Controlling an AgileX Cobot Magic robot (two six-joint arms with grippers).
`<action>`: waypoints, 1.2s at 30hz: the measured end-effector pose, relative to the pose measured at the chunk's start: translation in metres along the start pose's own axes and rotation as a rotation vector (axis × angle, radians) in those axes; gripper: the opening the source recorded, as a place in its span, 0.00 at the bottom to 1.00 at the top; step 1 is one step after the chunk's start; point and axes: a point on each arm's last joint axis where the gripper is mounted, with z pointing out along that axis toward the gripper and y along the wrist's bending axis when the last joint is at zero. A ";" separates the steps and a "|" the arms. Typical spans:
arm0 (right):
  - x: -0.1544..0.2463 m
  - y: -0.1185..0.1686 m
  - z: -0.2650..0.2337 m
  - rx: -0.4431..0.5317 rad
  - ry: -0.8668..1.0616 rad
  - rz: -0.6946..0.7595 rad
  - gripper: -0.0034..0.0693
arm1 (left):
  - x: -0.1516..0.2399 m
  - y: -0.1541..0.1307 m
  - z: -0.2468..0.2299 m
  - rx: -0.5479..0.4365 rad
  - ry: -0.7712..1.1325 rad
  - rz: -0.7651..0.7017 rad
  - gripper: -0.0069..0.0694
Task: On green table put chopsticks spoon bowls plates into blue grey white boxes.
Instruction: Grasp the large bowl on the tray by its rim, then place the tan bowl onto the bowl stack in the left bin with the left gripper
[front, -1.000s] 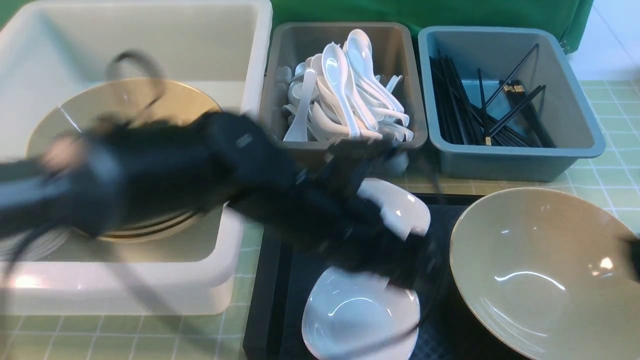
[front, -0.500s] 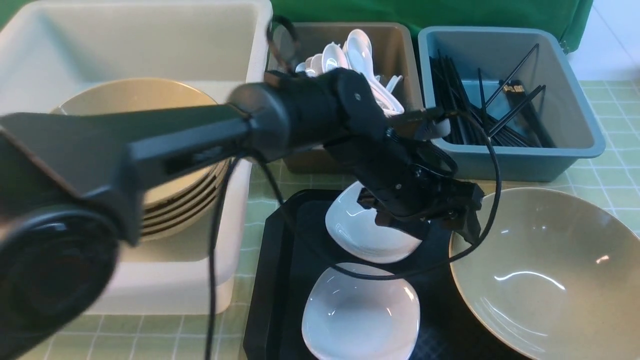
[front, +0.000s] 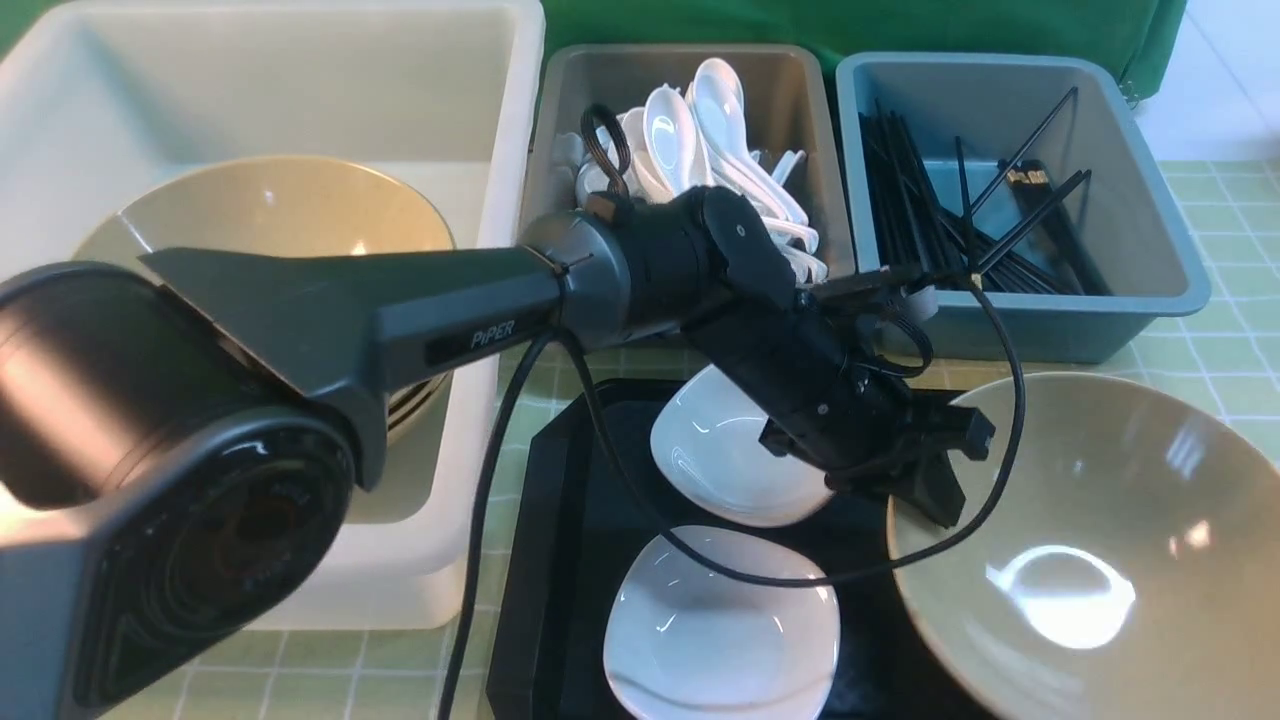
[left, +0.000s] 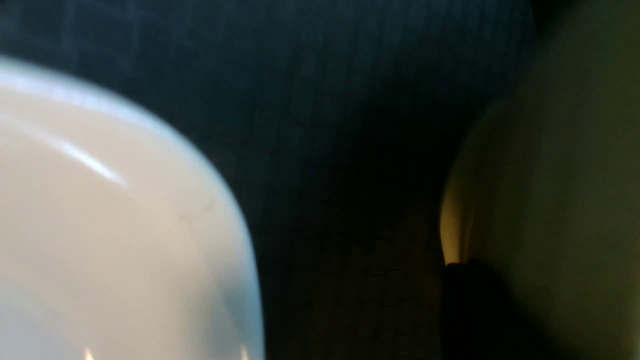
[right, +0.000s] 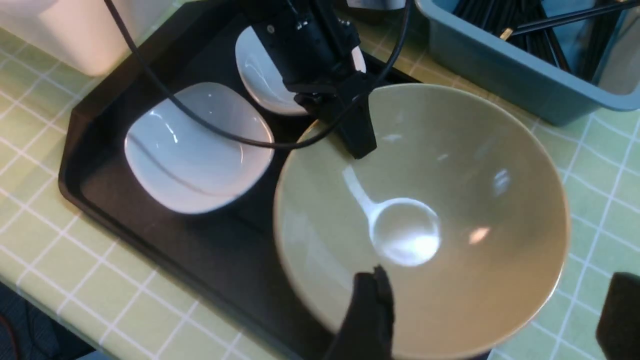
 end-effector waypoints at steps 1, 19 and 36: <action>0.000 0.000 0.000 0.001 -0.003 -0.008 0.83 | -0.001 -0.001 -0.004 -0.003 0.007 0.027 0.11; -0.046 0.016 0.074 -0.316 0.061 -0.192 0.24 | 0.041 -0.026 -0.299 -0.142 -0.365 0.056 0.11; -0.061 0.032 0.102 -0.571 0.039 -0.215 0.08 | 0.223 0.117 -0.383 -0.486 -0.845 -0.751 0.11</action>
